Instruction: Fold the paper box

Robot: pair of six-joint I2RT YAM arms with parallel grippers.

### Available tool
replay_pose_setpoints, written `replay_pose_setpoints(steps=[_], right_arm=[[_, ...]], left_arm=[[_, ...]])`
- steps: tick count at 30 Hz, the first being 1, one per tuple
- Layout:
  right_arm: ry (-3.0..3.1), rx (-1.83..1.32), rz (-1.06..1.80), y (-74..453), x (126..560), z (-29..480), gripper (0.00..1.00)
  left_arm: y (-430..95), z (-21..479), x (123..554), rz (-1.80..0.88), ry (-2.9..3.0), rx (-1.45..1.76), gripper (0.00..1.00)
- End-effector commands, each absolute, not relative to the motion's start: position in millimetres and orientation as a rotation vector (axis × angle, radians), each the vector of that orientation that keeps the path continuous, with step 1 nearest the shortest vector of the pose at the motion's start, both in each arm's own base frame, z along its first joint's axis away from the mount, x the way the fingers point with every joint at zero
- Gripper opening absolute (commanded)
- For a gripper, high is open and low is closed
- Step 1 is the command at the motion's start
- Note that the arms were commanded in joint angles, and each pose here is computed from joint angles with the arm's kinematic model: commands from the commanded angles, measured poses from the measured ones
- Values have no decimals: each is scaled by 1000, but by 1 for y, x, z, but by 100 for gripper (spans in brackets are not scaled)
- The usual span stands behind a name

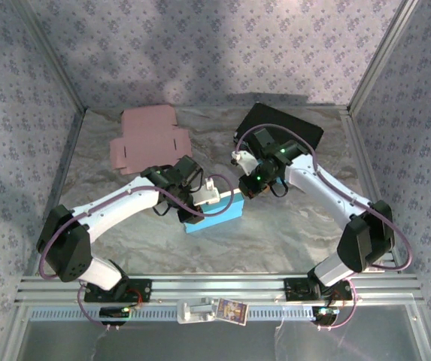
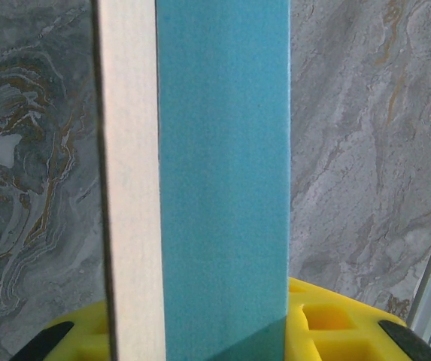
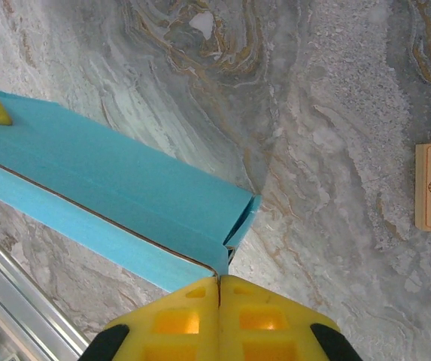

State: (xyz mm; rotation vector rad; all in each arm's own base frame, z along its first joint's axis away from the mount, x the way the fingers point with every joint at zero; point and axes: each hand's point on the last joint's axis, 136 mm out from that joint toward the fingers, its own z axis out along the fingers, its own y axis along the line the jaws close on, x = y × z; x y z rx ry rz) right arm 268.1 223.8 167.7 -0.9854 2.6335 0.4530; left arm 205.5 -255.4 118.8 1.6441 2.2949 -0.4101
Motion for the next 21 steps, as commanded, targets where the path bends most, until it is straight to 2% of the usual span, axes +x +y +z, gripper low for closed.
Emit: replay_pose_setpoints(steps=[1,21], right_arm=[[2674,-907,381,215,264,163,0],[2690,-455,537,221,259,153,0]], left_arm=[[-258,126,207,-426,2288,1627,25],[-255,128,217,-426,2318,1545,26]])
